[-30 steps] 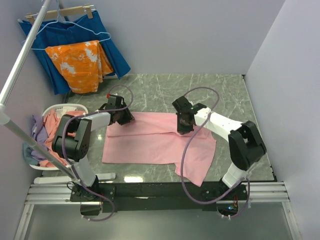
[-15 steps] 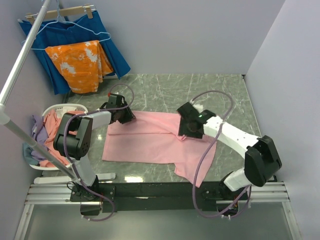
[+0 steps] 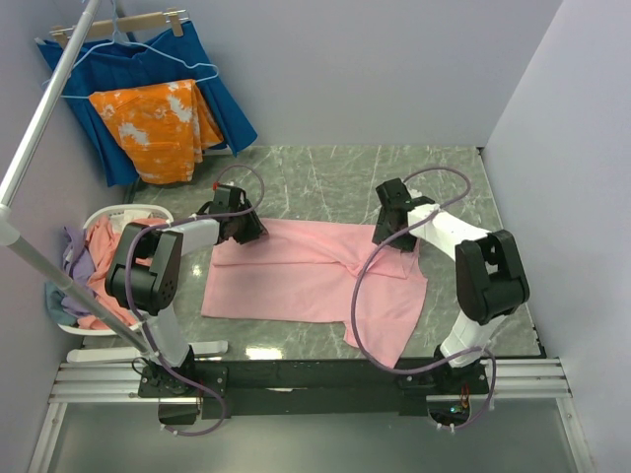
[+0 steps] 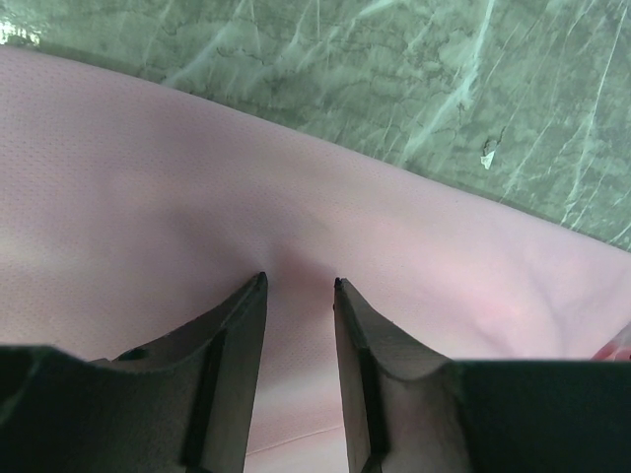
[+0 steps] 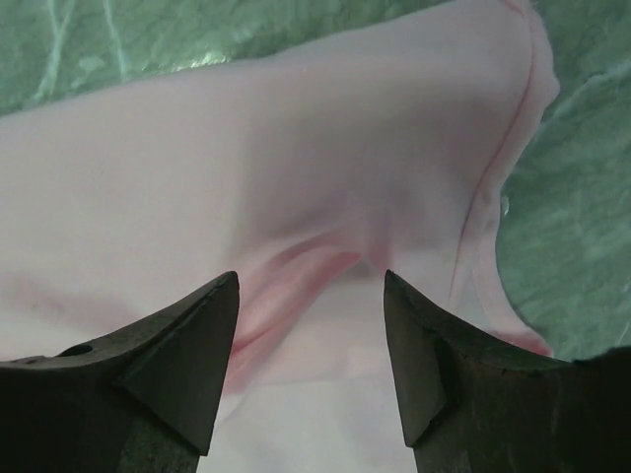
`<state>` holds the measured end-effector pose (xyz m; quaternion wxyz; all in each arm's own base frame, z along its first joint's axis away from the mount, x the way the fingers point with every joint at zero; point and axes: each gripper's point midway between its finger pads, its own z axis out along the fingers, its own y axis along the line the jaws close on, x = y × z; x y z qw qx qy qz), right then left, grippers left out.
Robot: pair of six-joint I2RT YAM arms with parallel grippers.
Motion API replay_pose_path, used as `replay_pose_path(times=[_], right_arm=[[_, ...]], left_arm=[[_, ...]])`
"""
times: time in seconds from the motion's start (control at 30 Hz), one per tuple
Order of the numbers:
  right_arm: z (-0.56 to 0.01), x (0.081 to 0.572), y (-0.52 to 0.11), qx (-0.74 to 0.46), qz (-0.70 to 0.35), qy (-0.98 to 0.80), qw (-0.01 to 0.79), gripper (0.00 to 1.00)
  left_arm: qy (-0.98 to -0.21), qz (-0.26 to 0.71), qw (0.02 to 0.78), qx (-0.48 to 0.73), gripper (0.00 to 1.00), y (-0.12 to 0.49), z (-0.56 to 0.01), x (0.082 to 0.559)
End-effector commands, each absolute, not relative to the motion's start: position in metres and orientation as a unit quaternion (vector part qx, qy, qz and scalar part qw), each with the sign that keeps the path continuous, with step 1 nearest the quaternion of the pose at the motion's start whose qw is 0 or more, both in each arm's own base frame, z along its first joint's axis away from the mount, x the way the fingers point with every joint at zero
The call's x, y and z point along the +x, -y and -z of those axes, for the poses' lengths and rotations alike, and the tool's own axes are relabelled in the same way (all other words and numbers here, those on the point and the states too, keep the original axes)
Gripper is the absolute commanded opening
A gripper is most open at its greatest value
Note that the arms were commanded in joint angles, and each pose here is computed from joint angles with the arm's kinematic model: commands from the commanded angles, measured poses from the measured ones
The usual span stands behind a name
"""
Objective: Fold and stack the t-shirts
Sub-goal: Fold the flattened tshirt in 1/3 of the way
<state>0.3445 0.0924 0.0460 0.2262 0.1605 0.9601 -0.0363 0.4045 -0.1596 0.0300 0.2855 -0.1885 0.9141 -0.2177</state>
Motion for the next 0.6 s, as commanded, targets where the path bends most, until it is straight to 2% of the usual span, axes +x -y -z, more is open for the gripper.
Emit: replay_pose_path(times=[0.0, 0.13, 0.2, 0.23, 0.27, 0.5, 0.57], right_arm=[[-0.055, 0.380, -0.087, 0.170, 0.017, -0.950, 0.261, 0.67], [-0.047, 0.381, -0.083, 0.170, 0.020, -0.954, 0.247, 0.62], [-0.049, 0.378, -0.083, 0.172, 0.015, -0.954, 0.245, 0.52], [-0.047, 0.375, -0.083, 0.171, 0.015, -0.955, 0.241, 0.44], [-0.047, 0.373, -0.084, 0.172, 0.010, -0.956, 0.238, 0.43], [-0.042, 0.356, -0.087, 0.172, -0.001, -0.960, 0.221, 0.45], [-0.039, 0.352, -0.086, 0.172, 0.000, -0.961, 0.218, 0.42]], left_arm=[[-0.926, 0.188, 0.275, -0.179, 0.40, 0.151, -0.026, 0.394], [-0.928, 0.182, 0.271, -0.178, 0.40, 0.149, -0.023, 0.393], [-0.928, 0.182, 0.271, -0.179, 0.40, 0.149, -0.023, 0.392], [-0.929, 0.182, 0.270, -0.178, 0.40, 0.149, -0.022, 0.392], [-0.928, 0.182, 0.270, -0.178, 0.40, 0.149, -0.022, 0.392], [-0.931, 0.182, 0.264, -0.176, 0.40, 0.150, -0.018, 0.391], [-0.931, 0.183, 0.262, -0.176, 0.40, 0.150, -0.017, 0.390]])
